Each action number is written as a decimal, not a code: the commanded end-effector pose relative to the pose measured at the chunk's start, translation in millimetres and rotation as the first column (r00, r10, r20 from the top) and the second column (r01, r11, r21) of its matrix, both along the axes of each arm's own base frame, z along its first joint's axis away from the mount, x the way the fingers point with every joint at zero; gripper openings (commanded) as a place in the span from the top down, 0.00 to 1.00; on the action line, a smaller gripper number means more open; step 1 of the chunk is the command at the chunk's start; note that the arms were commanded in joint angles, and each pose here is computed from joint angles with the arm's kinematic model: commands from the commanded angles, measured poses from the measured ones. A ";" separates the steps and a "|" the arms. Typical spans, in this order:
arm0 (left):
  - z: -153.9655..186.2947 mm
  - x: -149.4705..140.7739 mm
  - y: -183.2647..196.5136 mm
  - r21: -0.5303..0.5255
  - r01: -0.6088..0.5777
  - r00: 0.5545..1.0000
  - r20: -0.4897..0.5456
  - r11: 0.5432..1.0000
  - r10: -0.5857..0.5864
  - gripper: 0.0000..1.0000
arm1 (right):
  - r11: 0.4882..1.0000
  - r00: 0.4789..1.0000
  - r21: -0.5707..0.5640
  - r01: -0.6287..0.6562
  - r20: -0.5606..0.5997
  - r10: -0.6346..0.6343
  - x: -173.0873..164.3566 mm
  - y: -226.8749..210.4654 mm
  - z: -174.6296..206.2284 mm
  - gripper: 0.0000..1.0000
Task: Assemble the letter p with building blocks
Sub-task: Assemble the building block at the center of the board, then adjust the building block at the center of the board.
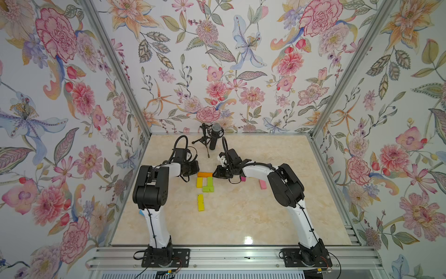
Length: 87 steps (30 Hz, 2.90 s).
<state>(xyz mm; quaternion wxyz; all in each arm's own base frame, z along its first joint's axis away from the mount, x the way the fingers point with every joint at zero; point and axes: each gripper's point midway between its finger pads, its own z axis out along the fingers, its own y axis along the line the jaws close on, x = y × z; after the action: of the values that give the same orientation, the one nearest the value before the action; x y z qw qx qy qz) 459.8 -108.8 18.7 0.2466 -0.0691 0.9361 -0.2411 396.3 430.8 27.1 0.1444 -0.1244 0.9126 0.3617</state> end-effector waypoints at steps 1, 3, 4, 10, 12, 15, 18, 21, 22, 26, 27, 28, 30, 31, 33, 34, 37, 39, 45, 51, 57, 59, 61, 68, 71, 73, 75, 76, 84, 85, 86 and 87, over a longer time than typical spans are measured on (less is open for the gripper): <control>-16.9 -16.4 -4.0 0.020 0.040 0.997 -0.070 0.999 -0.038 1.00 | 0.997 0.997 -0.073 0.005 -0.083 -0.011 -12.2 -15.3 -38.0 0.79; -17.4 -17.6 -3.4 0.021 0.040 0.997 -0.071 0.999 -0.038 1.00 | 0.997 0.996 -0.074 0.004 -0.083 -0.010 -12.6 -15.1 -38.9 0.79; -18.1 -18.0 -3.2 0.022 0.040 0.997 -0.072 0.999 -0.038 1.00 | 0.997 0.996 -0.075 0.005 -0.083 -0.011 -12.4 -15.6 -39.0 0.79; -19.3 -20.1 -2.8 0.024 0.038 0.997 -0.075 0.999 -0.036 1.00 | 0.997 0.996 -0.075 0.004 -0.085 -0.010 -13.0 -15.5 -39.9 0.79; -19.8 -21.3 -2.4 0.026 0.038 0.996 -0.076 0.999 -0.036 1.00 | 0.997 0.996 -0.075 0.004 -0.086 -0.011 -12.9 -15.7 -40.3 0.79; -19.4 -23.2 -1.7 0.027 0.037 0.996 -0.078 0.999 -0.035 1.00 | 0.997 0.996 -0.076 0.004 -0.088 -0.011 -13.1 -15.9 -40.8 0.79; -20.3 -24.8 -1.3 0.030 0.038 0.996 -0.079 0.999 -0.036 1.00 | 0.997 0.996 -0.077 0.003 -0.091 -0.010 -13.9 -16.2 -42.1 0.79; -21.2 -26.4 -1.5 0.029 0.040 0.996 -0.083 0.999 -0.037 1.00 | 0.997 0.996 -0.078 0.003 -0.092 -0.010 -14.2 -16.5 -43.1 0.79; -21.4 -26.8 -1.0 0.030 0.039 0.996 -0.084 0.999 -0.036 1.00 | 0.997 0.996 -0.076 0.002 -0.090 -0.009 -13.7 -16.5 -41.6 0.79; -22.3 -29.1 0.6 0.038 0.034 0.995 -0.091 0.999 -0.030 1.00 | 0.997 0.996 -0.077 0.002 -0.091 -0.009 -14.1 -16.9 -42.2 0.79; -22.0 -29.1 0.9 0.040 0.034 0.995 -0.090 0.999 -0.030 1.00 | 0.997 0.996 -0.077 0.000 -0.092 -0.007 -15.0 -16.1 -42.2 0.79; -22.5 -30.0 1.4 0.043 0.032 0.995 -0.093 0.999 -0.028 1.00 | 0.997 0.995 -0.079 0.000 -0.095 -0.007 -15.3 -16.8 -43.6 0.79; -22.4 -31.1 1.7 0.043 0.031 0.995 -0.093 0.999 -0.027 1.00 | 0.997 0.995 -0.078 -0.001 -0.095 -0.007 -15.7 -16.7 -43.8 0.79; -23.4 -32.3 2.4 0.044 0.030 0.995 -0.097 0.999 -0.025 1.00 | 0.997 0.995 -0.078 0.000 -0.095 -0.008 -15.3 -17.2 -43.6 0.79; -23.7 -34.5 1.7 0.043 0.031 0.995 -0.098 0.999 -0.027 1.00 | 0.997 0.995 -0.079 0.000 -0.096 -0.008 -15.7 -17.6 -44.0 0.79; -24.5 -35.7 2.1 0.042 0.030 0.995 -0.099 0.999 -0.026 1.00 | 0.997 0.996 -0.078 -0.003 -0.093 -0.005 -16.3 -16.8 -43.2 0.79; -24.6 -37.7 1.5 0.039 0.030 0.995 -0.100 0.999 -0.026 1.00 | 0.997 0.996 -0.079 -0.003 -0.093 -0.005 -16.5 -17.1 -43.3 0.79; -24.9 -38.9 2.6 0.042 0.028 0.994 -0.102 0.999 -0.023 1.00 | 0.997 0.996 -0.080 -0.003 -0.094 -0.004 -16.9 -17.7 -43.7 0.79; -22.8 -39.9 3.0 0.045 0.026 0.995 -0.098 0.999 -0.022 1.00 | 0.997 0.995 -0.080 -0.005 -0.097 -0.003 -18.3 -17.6 -44.5 0.79; -22.3 -37.4 5.8 0.057 0.012 0.995 -0.098 0.998 -0.007 1.00 | 0.996 0.995 -0.085 -0.005 -0.095 -0.003 -19.0 -18.4 -44.4 0.79; -14.5 -21.4 20.9 0.110 -0.051 0.996 -0.070 0.993 0.059 0.77 | 0.995 0.997 -0.097 0.016 -0.080 -0.024 -15.0 -21.4 -42.8 0.75; -8.2 -13.7 26.8 0.113 -0.084 0.995 -0.047 0.990 0.090 0.75 | 0.995 0.997 -0.100 0.030 -0.069 -0.037 -12.3 -23.3 -40.2 0.75; 0.8 -4.9 33.5 0.111 -0.120 0.993 -0.009 0.987 0.122 0.72 | 0.993 0.997 -0.105 0.054 -0.047 -0.060 -7.5 -27.4 -36.0 0.73; 35.6 8.3 59.3 0.144 -0.241 0.968 0.113 0.960 0.226 0.68 | 0.979 0.984 -0.104 0.176 0.044 -0.172 11.9 -55.1 -13.1 0.68; 52.0 3.2 72.5 0.148 -0.292 0.949 0.167 0.945 0.267 0.67 | 0.975 0.978 -0.087 0.203 0.066 -0.197 10.2 -63.3 -9.4 0.68; 61.8 -3.9 76.2 0.151 -0.306 0.942 0.193 0.940 0.276 0.67 | 0.972 0.974 -0.090 0.216 0.091 -0.208 6.2 -68.7 -7.2 0.68; 68.1 -13.0 76.0 0.146 -0.308 0.939 0.206 0.940 0.276 0.66 | 0.972 0.972 -0.084 0.221 0.102 -0.213 1.7 -71.6 -3.0 0.68; 69.4 -18.7 76.6 0.138 -0.313 0.937 0.207 0.940 0.281 0.66 | 0.971 0.970 -0.079 0.225 0.112 -0.216 -1.8 -73.7 0.3 0.68; 70.3 -87.0 58.2 0.061 -0.287 0.947 0.166 0.956 0.274 0.68 | 0.986 0.976 -0.145 0.076 0.215 -0.044 -80.2 -70.1 27.9 0.62; 70.1 -97.1 56.4 0.058 -0.286 0.948 0.160 0.956 0.274 0.69 | 0.988 0.975 -0.149 0.043 0.223 -0.009 -91.4 -64.8 31.9 0.60; 68.5 -106.2 53.9 0.055 -0.283 0.950 0.150 0.957 0.273 0.71 | 0.990 0.975 -0.143 0.013 0.222 0.019 -101.5 -58.5 35.8 0.59; 65.6 -116.5 49.6 0.051 -0.273 0.955 0.131 0.961 0.265 0.74 | 0.991 0.976 -0.133 -0.017 0.212 0.045 -111.5 -51.9 38.4 0.58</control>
<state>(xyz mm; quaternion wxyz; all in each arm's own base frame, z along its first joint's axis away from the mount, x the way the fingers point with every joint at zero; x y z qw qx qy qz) 364.7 -50.6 88.4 0.3559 -0.1639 0.9049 -0.1664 302.5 369.8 50.3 0.2194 -0.1480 0.9211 0.2856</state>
